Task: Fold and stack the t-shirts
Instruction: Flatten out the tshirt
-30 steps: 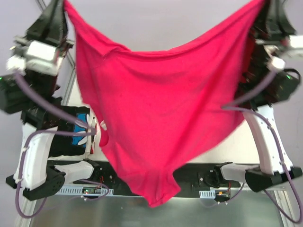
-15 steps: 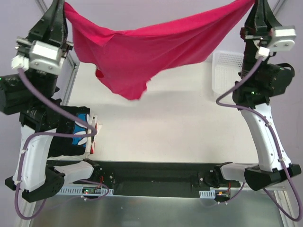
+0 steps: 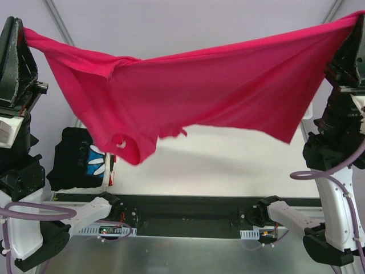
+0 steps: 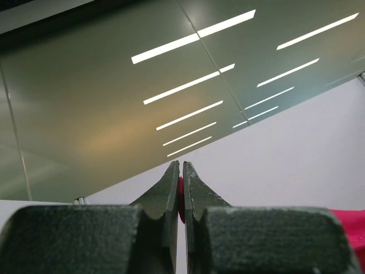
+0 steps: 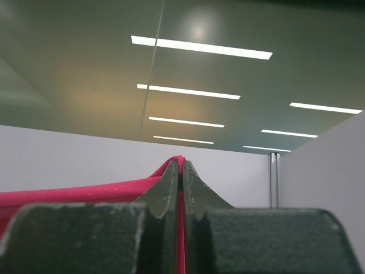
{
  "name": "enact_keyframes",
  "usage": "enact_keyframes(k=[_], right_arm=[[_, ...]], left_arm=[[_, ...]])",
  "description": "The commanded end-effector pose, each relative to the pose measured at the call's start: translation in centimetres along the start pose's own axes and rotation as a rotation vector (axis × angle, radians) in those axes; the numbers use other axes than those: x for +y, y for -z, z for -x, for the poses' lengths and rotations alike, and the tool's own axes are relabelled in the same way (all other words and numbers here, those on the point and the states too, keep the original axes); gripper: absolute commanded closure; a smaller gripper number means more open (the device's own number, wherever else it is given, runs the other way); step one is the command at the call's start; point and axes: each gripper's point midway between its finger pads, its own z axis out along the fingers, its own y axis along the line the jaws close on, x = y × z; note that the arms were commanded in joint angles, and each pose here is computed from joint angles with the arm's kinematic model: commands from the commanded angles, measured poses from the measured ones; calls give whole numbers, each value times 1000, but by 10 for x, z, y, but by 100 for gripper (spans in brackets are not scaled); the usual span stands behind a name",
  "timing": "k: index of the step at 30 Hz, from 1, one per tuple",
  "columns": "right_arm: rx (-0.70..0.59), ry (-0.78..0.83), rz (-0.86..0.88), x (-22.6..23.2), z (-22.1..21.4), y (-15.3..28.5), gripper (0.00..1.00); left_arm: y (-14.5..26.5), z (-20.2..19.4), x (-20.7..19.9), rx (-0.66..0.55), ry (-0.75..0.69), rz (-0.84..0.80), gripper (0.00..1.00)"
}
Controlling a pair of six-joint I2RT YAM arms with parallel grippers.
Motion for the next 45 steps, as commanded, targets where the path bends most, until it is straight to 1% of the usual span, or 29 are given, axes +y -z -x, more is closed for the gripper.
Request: enact_keyframes(k=[1, 4, 7, 10, 15, 16, 17, 18, 19, 21, 22, 25, 29, 35, 39, 45], right_arm=[[-20, -29, -10, -6, 18, 5, 99], [-23, -32, -9, -8, 23, 8, 99], [-20, -29, -5, -6, 19, 9, 99], [-6, -26, -7, -2, 5, 7, 99], [49, 14, -21, 11, -45, 0, 99], [65, 23, -15, 17, -61, -3, 99], [71, 31, -12, 20, -68, -4, 99], [69, 45, -11, 22, -72, -7, 99], [85, 51, -6, 28, -89, -9, 99], [94, 68, 5, 34, -101, -13, 99], [100, 73, 4, 38, -112, -18, 99], [104, 99, 9, 43, -126, -25, 99], [116, 111, 10, 46, -137, -26, 99], [117, 102, 12, 44, -131, -20, 99], [111, 91, 13, 38, -115, -11, 99], [124, 49, 16, 30, -93, 6, 99]], left_arm=[[3, 15, 5, -34, 30, 7, 100], [4, 15, 4, -32, 43, 4, 100], [1, 8, 1, -21, 52, 1, 100], [-5, -5, -4, -1, 53, 6, 100], [-25, -53, -19, 66, 16, 31, 100], [-28, -61, -23, 76, 10, 27, 100], [-34, -74, -30, 93, 0, 15, 100], [-38, -79, -32, 95, -8, 15, 100], [-43, -93, -40, 116, -10, 7, 100], [-50, -100, -41, 115, -32, 12, 100], [-54, -113, -49, 132, -36, 1, 100], [-60, -124, -56, 135, -58, -8, 100], [-64, -129, -59, 136, -76, -14, 100], [-57, -124, -57, 141, -73, -20, 100], [-46, -111, -51, 140, -67, -23, 100], [-23, -77, -34, 123, -39, -16, 100]])
